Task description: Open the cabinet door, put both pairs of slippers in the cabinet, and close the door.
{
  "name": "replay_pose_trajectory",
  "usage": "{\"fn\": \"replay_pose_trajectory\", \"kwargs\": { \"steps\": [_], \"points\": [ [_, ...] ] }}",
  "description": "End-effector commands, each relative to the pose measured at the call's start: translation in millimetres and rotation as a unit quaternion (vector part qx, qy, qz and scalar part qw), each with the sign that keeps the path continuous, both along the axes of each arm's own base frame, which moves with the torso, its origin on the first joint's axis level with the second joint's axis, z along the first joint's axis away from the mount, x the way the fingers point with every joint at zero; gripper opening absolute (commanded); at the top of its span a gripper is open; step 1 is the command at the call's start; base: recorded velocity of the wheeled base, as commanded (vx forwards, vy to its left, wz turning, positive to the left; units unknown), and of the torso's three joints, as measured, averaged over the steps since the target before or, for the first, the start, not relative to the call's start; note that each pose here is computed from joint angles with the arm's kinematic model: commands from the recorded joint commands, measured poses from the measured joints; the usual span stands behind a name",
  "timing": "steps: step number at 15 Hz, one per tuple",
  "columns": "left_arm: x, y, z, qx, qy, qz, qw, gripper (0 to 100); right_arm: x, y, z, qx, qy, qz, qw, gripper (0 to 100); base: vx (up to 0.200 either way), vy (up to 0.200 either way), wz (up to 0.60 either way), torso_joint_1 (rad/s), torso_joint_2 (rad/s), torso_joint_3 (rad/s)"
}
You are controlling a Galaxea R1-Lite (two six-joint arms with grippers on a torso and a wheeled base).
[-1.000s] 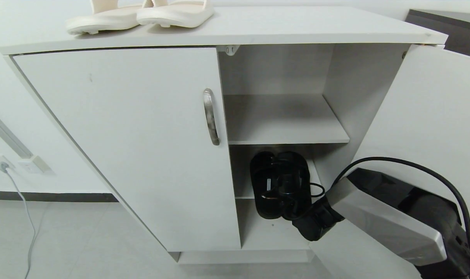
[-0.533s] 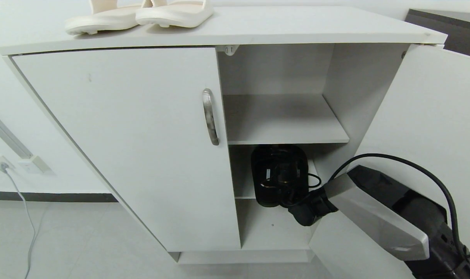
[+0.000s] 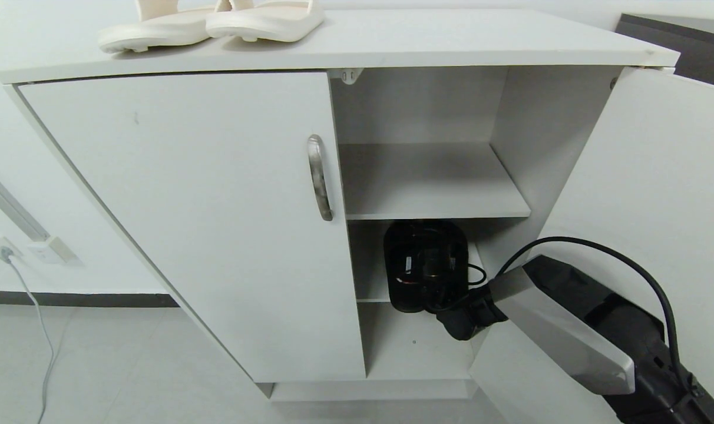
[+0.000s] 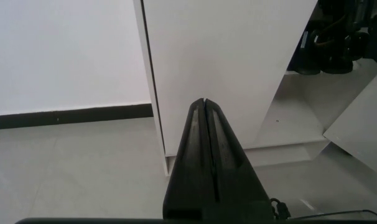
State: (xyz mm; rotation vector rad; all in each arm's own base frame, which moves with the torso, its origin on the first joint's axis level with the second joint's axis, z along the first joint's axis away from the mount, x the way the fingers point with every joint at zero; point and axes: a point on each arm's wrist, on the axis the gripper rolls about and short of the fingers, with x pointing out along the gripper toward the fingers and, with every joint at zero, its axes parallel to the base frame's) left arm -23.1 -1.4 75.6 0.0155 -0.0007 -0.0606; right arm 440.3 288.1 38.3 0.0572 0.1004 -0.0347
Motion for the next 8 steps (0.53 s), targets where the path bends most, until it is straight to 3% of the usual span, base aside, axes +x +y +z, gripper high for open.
{"fn": "replay_pose_trajectory", "kwargs": {
  "steps": [1, 2, 3, 8],
  "points": [
    [0.1, 0.0, 0.0, 0.000, 0.001, 0.000, 1.0000, 0, 0.0, 0.8, -1.8, 0.000, 0.001, 0.001, 1.000, 0, 0.000, 0.000, 0.00, 0.000, 0.00, 0.000],
    [0.1, 0.0, 0.0, 0.000, 0.001, 0.000, 1.0000, 0, 0.0, 0.9, -2.6, -0.001, 0.001, 0.002, 1.000, 0, 0.000, 0.000, 0.00, 0.000, 0.00, 0.000],
    [0.1, 0.0, 0.0, 0.000, 0.001, 0.000, 1.0000, 0, 0.0, 0.8, -2.6, -0.001, 0.001, 0.001, 1.000, 100, 0.000, 0.000, 0.00, 0.000, 0.00, 0.000],
    [0.1, 0.0, 0.0, 0.001, 0.001, 0.000, 1.0000, 0, -12.1, -1.9, -0.9, -0.011, 0.015, 0.003, 1.000, 100, 0.000, 0.000, 0.00, 0.000, 0.00, 0.000]
  ]
}}
